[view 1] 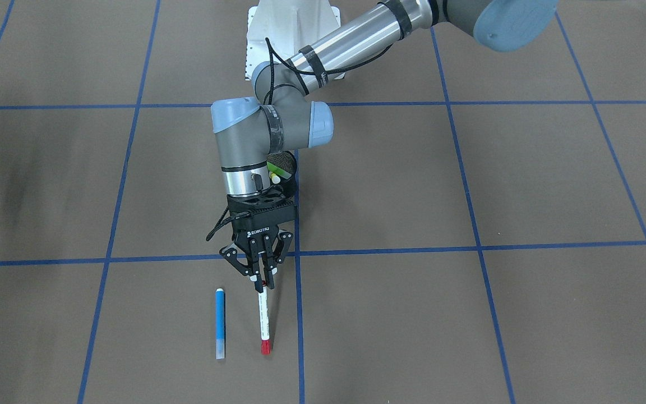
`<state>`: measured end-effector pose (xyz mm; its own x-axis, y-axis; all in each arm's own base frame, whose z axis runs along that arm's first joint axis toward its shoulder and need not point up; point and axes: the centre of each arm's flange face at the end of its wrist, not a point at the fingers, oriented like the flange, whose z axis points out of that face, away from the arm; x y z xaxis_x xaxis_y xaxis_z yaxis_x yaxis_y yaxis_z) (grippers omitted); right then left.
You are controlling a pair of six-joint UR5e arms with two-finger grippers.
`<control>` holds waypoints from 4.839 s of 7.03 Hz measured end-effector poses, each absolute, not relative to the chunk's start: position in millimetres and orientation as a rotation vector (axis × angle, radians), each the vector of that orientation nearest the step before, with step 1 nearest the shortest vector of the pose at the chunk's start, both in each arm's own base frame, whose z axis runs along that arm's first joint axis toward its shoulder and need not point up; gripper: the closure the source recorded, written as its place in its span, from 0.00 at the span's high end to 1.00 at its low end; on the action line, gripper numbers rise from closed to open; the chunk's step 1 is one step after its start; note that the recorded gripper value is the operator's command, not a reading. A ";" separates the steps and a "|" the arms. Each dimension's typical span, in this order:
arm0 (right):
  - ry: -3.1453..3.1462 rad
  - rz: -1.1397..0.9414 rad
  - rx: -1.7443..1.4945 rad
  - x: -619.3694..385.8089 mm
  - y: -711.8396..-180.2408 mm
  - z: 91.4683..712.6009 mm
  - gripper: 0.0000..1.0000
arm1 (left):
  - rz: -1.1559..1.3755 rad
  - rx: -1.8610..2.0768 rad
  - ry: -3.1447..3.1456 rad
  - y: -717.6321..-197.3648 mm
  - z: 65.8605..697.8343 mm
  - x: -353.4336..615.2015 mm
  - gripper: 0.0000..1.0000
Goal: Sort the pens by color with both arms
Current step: 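Lower the red-capped marker beside the blue marker and open the left gripper, then withdraw the left gripper while the right gripper moves toward the cup, then close the right gripper on the green marker in the cup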
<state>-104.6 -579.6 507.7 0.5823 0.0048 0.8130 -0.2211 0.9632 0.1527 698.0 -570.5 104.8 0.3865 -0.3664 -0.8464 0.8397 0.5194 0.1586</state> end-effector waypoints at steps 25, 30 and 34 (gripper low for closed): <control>-1.208 -0.010 0.023 -462.1 -433.2 254.3 0.63 | -0.305 0.405 0.952 -562.9 289.9 270.8 0.99; -1.214 0.048 -0.017 -468.7 -438.5 246.6 0.59 | -0.304 0.402 0.950 -562.5 290.6 272.3 0.99; -1.207 0.058 -0.028 -473.2 -440.7 249.5 0.13 | -0.303 0.402 0.950 -562.0 290.2 272.6 0.99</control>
<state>-473.2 -440.7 249.5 0.3542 0.0593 0.9333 -0.0297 0.9982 -0.0522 272.6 -562.0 290.2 0.5489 -0.0748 -0.8325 0.4215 0.8848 0.1984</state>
